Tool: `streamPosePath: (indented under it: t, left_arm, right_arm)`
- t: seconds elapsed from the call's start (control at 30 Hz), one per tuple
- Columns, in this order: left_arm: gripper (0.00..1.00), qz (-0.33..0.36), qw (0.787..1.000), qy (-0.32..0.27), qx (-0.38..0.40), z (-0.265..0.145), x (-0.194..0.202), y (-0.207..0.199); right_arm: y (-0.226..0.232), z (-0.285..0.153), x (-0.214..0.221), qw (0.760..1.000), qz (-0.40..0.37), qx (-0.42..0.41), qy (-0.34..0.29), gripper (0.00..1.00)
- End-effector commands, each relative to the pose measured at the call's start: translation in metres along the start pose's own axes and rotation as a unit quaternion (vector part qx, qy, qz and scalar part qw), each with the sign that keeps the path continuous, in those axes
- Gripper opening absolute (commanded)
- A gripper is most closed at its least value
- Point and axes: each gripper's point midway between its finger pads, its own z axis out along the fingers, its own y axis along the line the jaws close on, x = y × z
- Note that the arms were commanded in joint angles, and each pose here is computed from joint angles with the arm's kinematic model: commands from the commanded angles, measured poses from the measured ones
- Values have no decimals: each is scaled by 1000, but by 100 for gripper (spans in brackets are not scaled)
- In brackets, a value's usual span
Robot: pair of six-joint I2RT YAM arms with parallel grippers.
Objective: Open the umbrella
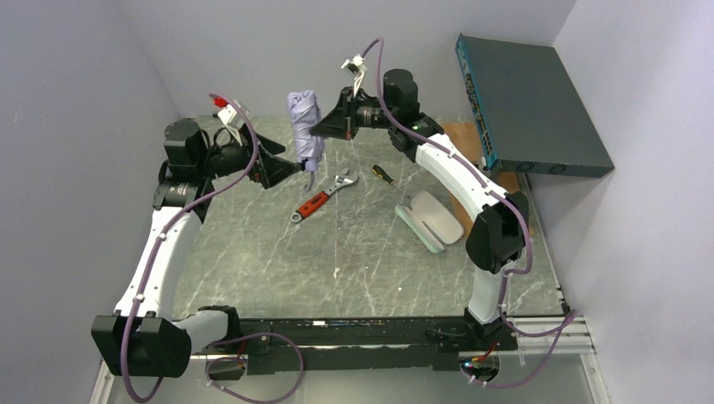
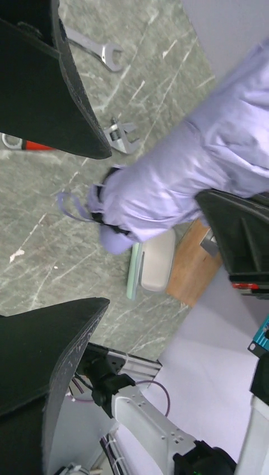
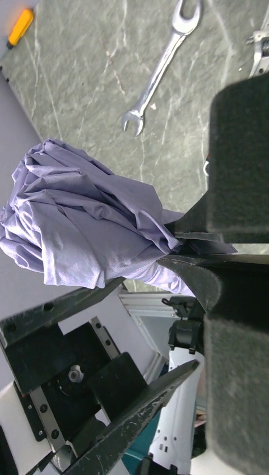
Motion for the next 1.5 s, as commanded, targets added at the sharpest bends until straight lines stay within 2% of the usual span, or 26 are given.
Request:
streamPosePath:
  t: [0.0, 0.23, 0.33, 0.5, 0.6, 0.67, 0.73, 0.77, 0.8, 0.83, 0.9, 0.93, 1.0, 1.13, 1.27, 1.47]
  left_arm:
    - [100, 4, 1000, -19, -16, 15, -11, -2]
    - [98, 19, 991, -30, -126, 28, -24, 28]
    - [88, 12, 987, -27, -160, 32, -19, 41]
    - [78, -2, 982, -32, -186, 37, -14, 55]
    - [64, 4, 981, -30, -193, 41, -12, 62]
    - [47, 4, 979, -23, -204, 42, -9, 69]
    - [26, 16, 982, -18, -187, 45, -8, 65]
    - [17, 22, 985, -18, -171, 47, -8, 60]
    - [6, 31, 988, -22, -150, 48, -10, 53]
    - [0, 43, 990, -27, -133, 48, -13, 45]
    - [0, 62, 993, -41, -92, 46, -19, 30]
    - [0, 67, 994, -47, -72, 44, -23, 24]
    - [0, 58, 996, -56, -32, 39, -31, 14]
    - [0, 35, 994, -62, 79, 31, -49, -13]
    - [0, 37, 985, -51, 161, 28, -61, -42]
    - [0, 31, 976, -20, 217, 35, -61, -64]
  right_arm:
    - [57, 3, -38, 994, -100, -22, -47, 0]
    - [62, 23, -38, 986, -140, 64, -58, 0]
    - [62, 25, -45, 984, -138, 85, -76, 0]
    - [69, 29, -50, 982, -142, 86, -86, 0]
    - [73, 32, -51, 982, -148, 85, -86, 0]
    - [76, 31, -56, 980, -150, 86, -94, 0]
    - [78, 30, -60, 980, -151, 86, -99, 0]
    - [79, 30, -62, 980, -151, 86, -100, 5]
    - [82, 29, -65, 979, -153, 83, -101, 19]
    - [83, 27, -68, 979, -156, 81, -103, 35]
    - [86, 17, -80, 978, -159, 74, -111, 64]
    - [88, 10, -86, 979, -154, 66, -113, 75]
    - [89, -12, -101, 981, -143, 44, -120, 89]
    - [83, -49, -94, 986, -134, -8, -98, 99]
    - [88, -56, -66, 988, -135, -47, -57, 100]
    - [116, -43, -70, 979, -165, -99, -71, 100]
